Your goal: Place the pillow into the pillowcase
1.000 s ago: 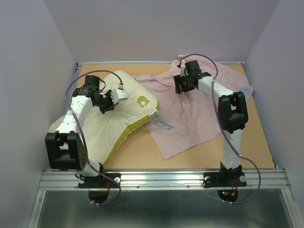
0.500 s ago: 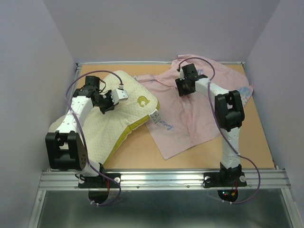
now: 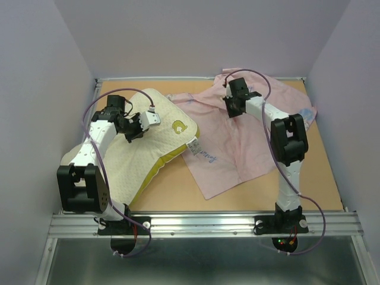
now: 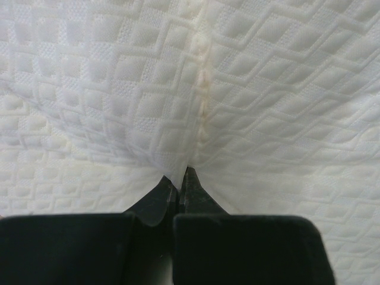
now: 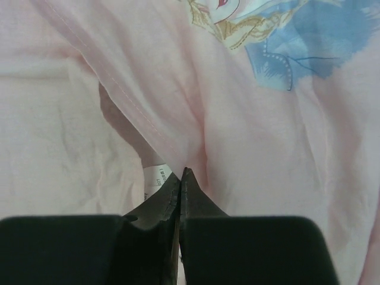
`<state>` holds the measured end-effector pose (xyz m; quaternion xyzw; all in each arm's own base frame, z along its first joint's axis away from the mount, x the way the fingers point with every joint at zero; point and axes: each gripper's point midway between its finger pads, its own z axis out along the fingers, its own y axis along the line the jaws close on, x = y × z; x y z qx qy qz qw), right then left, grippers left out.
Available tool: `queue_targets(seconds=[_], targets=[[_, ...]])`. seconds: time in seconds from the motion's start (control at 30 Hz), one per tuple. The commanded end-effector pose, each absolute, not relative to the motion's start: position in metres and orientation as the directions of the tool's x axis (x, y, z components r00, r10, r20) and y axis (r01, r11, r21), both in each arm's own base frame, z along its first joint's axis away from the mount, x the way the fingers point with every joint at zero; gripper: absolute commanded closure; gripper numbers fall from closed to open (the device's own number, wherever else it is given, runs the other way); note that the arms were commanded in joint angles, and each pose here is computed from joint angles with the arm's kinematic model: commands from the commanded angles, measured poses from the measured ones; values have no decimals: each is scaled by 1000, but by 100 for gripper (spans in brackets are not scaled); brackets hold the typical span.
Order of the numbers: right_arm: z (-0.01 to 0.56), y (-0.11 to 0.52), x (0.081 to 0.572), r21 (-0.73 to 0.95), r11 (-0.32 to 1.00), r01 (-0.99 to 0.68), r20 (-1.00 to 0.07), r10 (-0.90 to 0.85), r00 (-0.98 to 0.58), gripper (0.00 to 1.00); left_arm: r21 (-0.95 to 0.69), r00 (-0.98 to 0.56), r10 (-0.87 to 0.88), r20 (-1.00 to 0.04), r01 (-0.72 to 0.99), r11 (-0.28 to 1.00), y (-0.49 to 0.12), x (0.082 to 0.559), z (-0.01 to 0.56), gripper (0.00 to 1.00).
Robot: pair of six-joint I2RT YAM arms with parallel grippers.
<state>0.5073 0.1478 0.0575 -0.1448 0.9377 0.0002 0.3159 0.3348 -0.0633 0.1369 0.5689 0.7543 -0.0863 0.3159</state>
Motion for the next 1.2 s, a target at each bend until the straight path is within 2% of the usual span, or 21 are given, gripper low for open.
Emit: queue_targets(seconds=[0.0,0.13,0.33,0.57,0.73,0.87,1.07,1.17], targets=[[104,151,503,-94,952,-292,-658,-279,-699,100,352,-11,796,-605,893,279,-76,350,172,100],[139,176,494,23,926,-376,-711,-249,-657,99,377,86,802,-591,908,181,-99,340,177,100],[186,186,474,74,892,-447,-766,-236,-598,99,401,267,787,-557,916,-27,-153,316,180,100],[200,183,453,70,875,-480,-778,-253,-575,99,337,409,709,-575,908,-250,-222,275,165,100],[205,184,437,88,859,-505,-784,-253,-567,99,305,470,661,-586,883,-357,-259,257,155,100],[213,182,421,92,846,-525,-792,-258,-554,100,273,427,682,-593,904,-328,-278,280,142,100],[210,169,398,52,846,-530,-782,-295,-548,99,310,356,722,-593,929,-204,-288,343,163,100],[202,164,390,45,847,-530,-767,-311,-561,100,316,338,736,-586,932,-176,-284,359,165,100]])
